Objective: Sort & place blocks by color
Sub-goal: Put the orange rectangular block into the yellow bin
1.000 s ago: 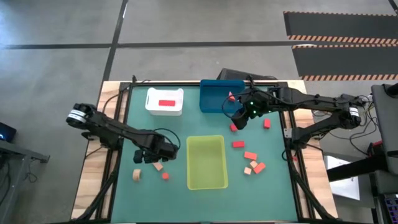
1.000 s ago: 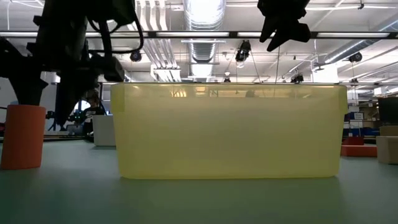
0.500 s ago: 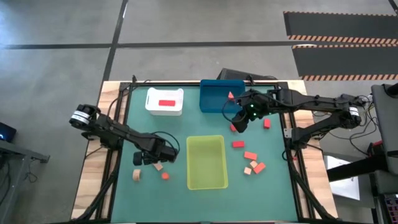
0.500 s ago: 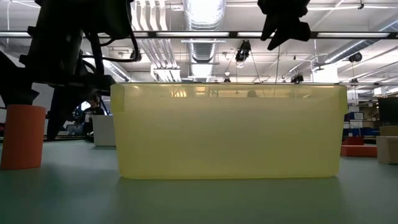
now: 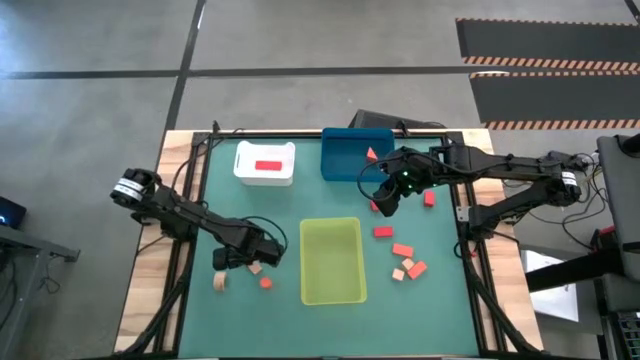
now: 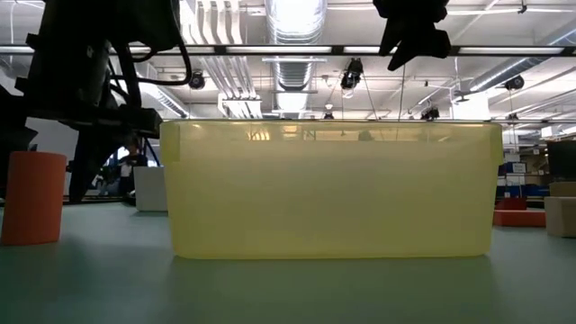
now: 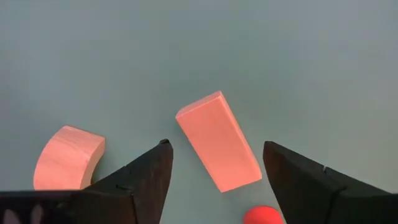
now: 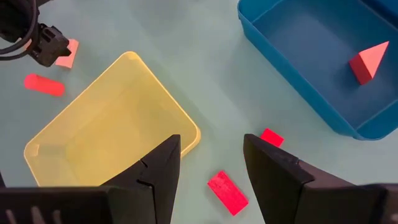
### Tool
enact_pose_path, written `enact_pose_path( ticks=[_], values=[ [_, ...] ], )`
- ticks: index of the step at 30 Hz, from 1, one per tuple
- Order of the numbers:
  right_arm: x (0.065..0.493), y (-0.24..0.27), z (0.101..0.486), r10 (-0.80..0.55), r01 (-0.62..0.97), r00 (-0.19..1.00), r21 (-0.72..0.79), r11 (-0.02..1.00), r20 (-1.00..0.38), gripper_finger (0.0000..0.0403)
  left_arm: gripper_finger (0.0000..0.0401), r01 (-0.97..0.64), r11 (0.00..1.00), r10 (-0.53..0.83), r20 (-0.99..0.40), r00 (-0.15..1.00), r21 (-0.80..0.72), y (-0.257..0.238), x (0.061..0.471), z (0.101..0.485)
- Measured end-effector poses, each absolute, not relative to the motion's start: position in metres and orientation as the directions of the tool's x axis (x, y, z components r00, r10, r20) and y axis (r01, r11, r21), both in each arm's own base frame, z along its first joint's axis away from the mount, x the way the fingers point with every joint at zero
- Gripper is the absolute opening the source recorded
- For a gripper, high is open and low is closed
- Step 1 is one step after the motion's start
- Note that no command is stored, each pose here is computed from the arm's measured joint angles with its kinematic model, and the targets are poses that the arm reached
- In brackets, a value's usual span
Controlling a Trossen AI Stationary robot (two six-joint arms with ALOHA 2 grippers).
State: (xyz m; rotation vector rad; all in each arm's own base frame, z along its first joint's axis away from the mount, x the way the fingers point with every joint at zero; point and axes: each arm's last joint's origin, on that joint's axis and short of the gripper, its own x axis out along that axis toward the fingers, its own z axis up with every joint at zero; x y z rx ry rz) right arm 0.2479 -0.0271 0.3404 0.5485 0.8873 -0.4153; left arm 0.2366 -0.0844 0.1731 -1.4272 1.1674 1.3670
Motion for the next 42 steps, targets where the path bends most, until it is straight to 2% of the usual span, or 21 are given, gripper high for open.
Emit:
enact_pose_path(
  ticks=[19,23,33,42],
  values=[
    [0.247,-0.027,0.339,-0.112,0.556,0.56,0.272,0.785,-0.821,0.0166,0.0232,-0.972,-0.234,-0.072,-0.997,0.002,0.015,-0.082,0.231,0.153],
    [0.247,-0.027,0.339,-0.112,0.557,0.56,0.272,0.785,-0.821,0.0166,0.0208,-0.972,-0.234,-0.068,-0.998,0.001,0.015,-0.082,0.231,0.153],
    [0.245,-0.027,0.338,-0.11,0.564,0.537,0.259,0.784,-0.837,0.0166,0.0119,-0.972,-0.235,-0.062,-0.998,-0.009,0.023,-0.081,0.228,0.149],
    [0.244,-0.027,0.339,-0.11,0.563,0.539,0.26,0.784,-0.835,0.0166,0.0125,-0.979,-0.205,-0.059,-0.998,0.017,-0.004,-0.082,0.233,0.156]
  ],
)
